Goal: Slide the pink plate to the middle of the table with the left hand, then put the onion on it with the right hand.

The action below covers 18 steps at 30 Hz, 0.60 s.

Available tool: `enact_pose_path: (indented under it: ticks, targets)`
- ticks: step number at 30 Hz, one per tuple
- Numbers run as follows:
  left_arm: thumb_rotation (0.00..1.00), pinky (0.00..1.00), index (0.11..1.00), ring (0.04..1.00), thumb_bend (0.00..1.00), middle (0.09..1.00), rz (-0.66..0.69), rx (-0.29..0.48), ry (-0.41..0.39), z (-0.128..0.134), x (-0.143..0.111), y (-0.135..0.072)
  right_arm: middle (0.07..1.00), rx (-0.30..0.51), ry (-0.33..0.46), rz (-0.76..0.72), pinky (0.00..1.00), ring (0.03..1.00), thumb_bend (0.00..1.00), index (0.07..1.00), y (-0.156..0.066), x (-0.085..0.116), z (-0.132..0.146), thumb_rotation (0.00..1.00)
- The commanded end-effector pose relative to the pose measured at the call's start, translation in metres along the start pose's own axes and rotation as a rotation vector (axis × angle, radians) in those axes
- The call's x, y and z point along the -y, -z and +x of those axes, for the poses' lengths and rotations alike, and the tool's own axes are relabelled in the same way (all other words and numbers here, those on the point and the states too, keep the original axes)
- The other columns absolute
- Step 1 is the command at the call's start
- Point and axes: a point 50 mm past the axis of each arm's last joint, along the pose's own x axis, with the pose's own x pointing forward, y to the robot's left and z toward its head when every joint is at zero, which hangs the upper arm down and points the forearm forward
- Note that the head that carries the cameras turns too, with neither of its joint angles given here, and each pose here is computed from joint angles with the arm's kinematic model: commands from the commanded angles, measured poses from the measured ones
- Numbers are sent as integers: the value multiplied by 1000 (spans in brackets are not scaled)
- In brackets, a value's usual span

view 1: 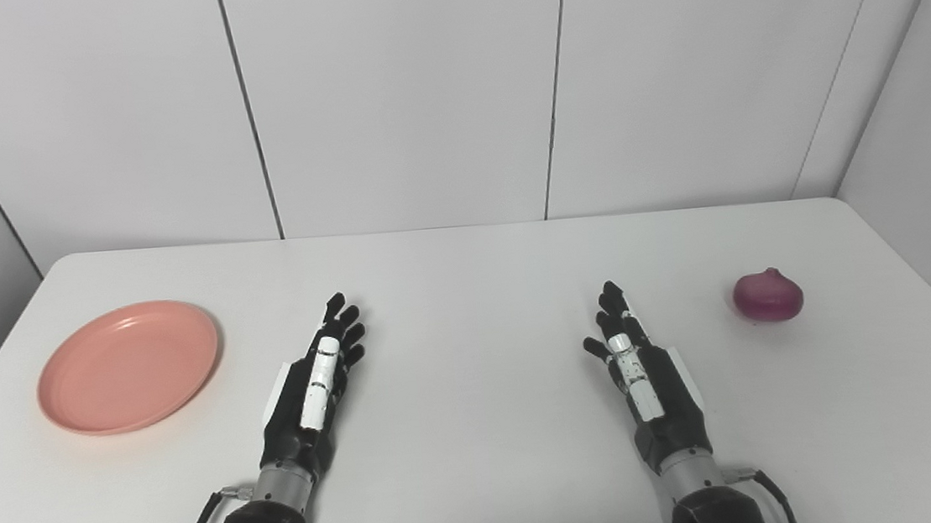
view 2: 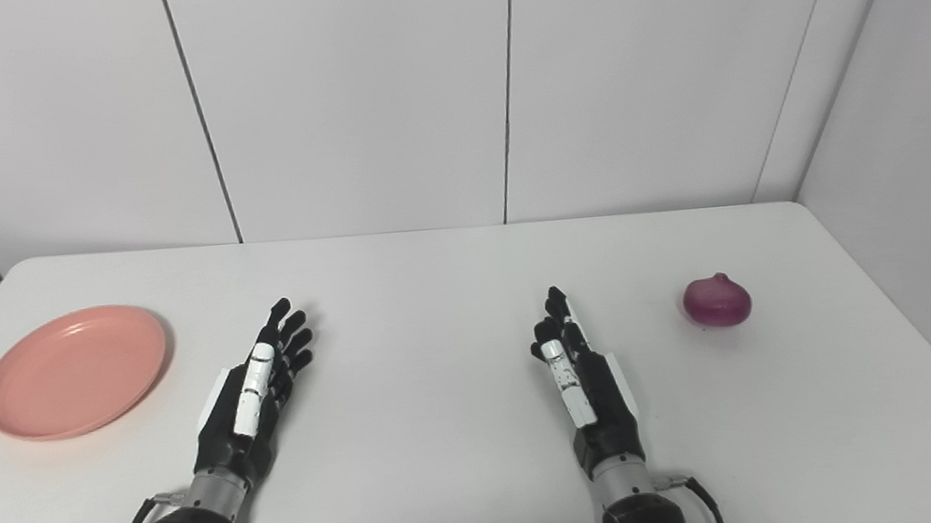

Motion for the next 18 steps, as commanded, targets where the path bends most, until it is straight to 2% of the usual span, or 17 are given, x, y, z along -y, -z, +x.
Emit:
enact_pose_path:
  ticks: [1,18]
  targets:
    - [1000,953,974,962,524,974,22,31,13,3,0,-3,1000,38,-2,-4,1000,1000,682,1000,-9,-2,5,863]
    - [1000,959,982,965,533,980,32,17,16,8,-1,1,1000,60,-21,-8,1000,1000,709,1000,-7,1,8,858]
